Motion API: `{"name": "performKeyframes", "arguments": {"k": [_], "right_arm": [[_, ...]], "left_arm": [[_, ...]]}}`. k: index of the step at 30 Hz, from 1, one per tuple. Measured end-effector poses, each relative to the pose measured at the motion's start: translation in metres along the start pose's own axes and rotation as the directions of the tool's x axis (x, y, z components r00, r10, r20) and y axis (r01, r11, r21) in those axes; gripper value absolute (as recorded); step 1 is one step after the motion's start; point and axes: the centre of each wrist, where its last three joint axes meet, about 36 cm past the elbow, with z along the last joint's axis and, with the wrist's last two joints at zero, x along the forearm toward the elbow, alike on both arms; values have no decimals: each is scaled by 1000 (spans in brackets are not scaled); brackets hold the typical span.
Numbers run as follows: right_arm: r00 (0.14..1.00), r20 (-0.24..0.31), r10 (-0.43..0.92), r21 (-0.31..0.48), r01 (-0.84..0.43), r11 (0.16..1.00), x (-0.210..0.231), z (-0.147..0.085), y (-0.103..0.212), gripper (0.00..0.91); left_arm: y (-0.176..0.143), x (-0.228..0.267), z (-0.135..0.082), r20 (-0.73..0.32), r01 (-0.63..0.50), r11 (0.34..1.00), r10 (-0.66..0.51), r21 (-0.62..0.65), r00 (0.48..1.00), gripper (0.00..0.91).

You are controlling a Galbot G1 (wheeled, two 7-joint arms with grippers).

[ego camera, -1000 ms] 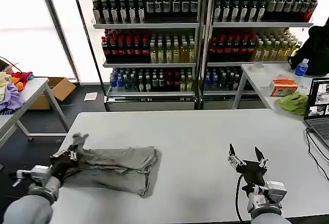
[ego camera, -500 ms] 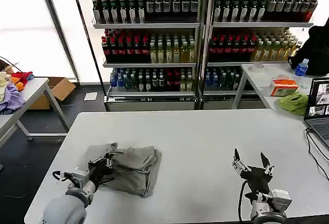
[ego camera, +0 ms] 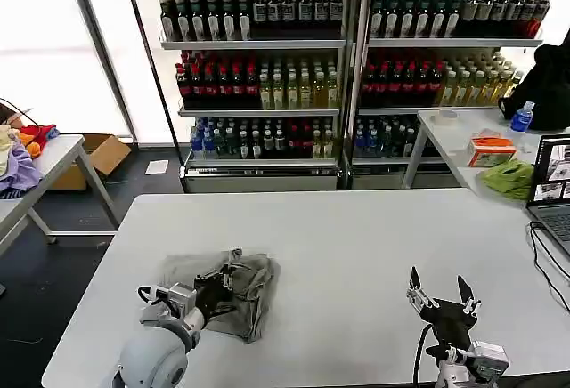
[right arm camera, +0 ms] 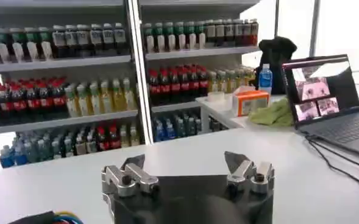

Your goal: Fold and organize the clothes.

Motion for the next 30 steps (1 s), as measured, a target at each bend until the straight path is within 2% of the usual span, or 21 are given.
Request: {"name": "performKeyframes", "arguments": {"k": [7,8,9,17,23,27,30], "right_arm": [[1000,-10,-2,-4,2,1000,-1,5,3,907],[1000,-10,-4,-4,4,1000,-1,5,4,907],[1000,-10,-4,-3,4,1000,-1,5,3,907],[1000,-4,-3,-3,3,1000,-4,7,5,907],[1000,-6,0,2,0,1000,-9,10,6,907],[1000,-10,-12,5,12,1000,-12,12,7,907],[1000,-12,-19,10,19,1000,-15,13,8,907]], "left_arm": [[-9,-10,4,-15,-24,1000,24,0,1000,0],[-10,-12,5,-15,-25,1000,25,4,1000,685],[-11,-13,5,-15,-27,1000,27,7,1000,907],[-19,-24,9,12,-62,996,62,65,998,907],[-41,-16,8,43,-179,957,174,229,984,907],[-53,-5,-7,102,-249,907,228,338,968,907],[-50,4,-22,153,-270,880,227,391,962,907]]}}
